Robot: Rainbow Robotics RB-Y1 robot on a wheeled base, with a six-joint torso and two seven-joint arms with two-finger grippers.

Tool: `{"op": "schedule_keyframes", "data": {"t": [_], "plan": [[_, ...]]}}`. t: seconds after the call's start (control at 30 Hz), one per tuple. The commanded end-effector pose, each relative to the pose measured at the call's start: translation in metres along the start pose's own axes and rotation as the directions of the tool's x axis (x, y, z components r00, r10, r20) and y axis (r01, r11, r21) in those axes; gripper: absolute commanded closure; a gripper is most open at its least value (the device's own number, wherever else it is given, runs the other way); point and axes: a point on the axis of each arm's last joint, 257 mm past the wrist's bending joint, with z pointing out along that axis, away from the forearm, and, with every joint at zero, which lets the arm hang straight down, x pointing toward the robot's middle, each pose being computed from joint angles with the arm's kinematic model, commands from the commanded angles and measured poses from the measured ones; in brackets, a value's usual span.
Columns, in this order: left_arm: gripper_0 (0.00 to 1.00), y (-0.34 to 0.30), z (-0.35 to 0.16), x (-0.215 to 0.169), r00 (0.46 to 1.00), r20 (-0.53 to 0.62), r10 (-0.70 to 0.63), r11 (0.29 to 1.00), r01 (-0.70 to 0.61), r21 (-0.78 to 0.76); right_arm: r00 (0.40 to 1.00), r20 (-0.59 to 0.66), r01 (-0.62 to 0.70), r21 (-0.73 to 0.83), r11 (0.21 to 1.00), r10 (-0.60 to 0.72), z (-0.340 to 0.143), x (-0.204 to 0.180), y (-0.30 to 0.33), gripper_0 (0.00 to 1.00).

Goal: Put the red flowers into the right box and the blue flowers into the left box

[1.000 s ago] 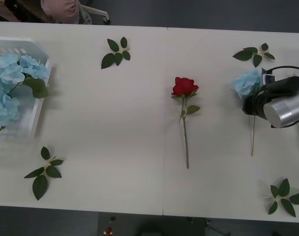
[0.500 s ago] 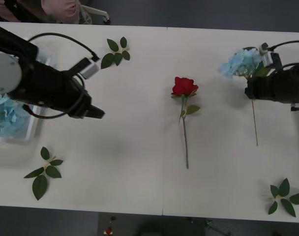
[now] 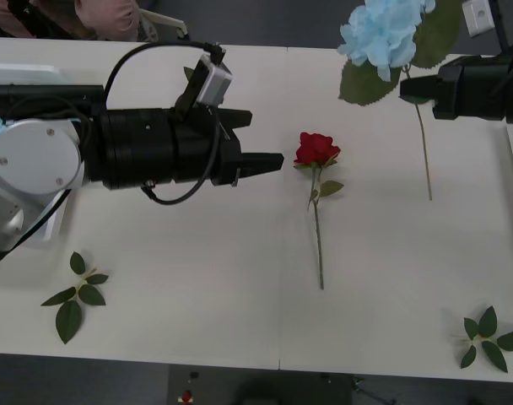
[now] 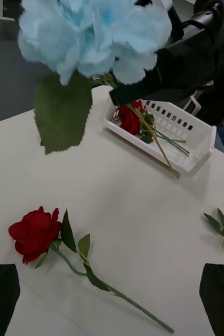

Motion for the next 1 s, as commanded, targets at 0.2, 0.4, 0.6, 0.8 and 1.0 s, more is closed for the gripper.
{"op": "schedule_keyframes", "data": {"t": [0.2, 0.4, 0.6, 0.8, 1.0], "plan": [[0.0, -0.018, -0.026, 0.029, 0.995, -0.003, 0.096, 0.995, -0.096, 0.011, 0.948, 0.309, -0.02, -0.168, 0.986, 0.072, 0.027, -0.069, 0.057, 1.0], [0.0, -0.022, -0.024, 0.015, 0.997, 0.051, 0.056, 0.998, -0.057, 0.017, 0.933, 0.337, -0.043, -0.238, 0.97, 0.124, 0.049, -0.067, 0.083, 1.0], [0.0, -0.02, -0.006, 0.017, 0.996, 0.083, 0.038, 0.999, -0.039, 0.011, 0.914, 0.371, -0.04, -0.312, 0.949, 0.161, 0.063, -0.075, 0.117, 1.0], [0.0, -0.014, 0.019, 0.028, 0.998, 0.056, 0.009, 1.0, -0.011, 0.027, 0.906, 0.376, -0.041, -0.38, 0.924, 0.195, 0.078, -0.076, 0.151, 1.0], [0.0, -0.014, 0.041, 0.013, 0.991, 0.113, -0.07, 0.998, 0.07, 0.006, 0.899, 0.384, -0.047, -0.39, 0.92, 0.209, 0.096, -0.074, 0.169, 1.0]]}}
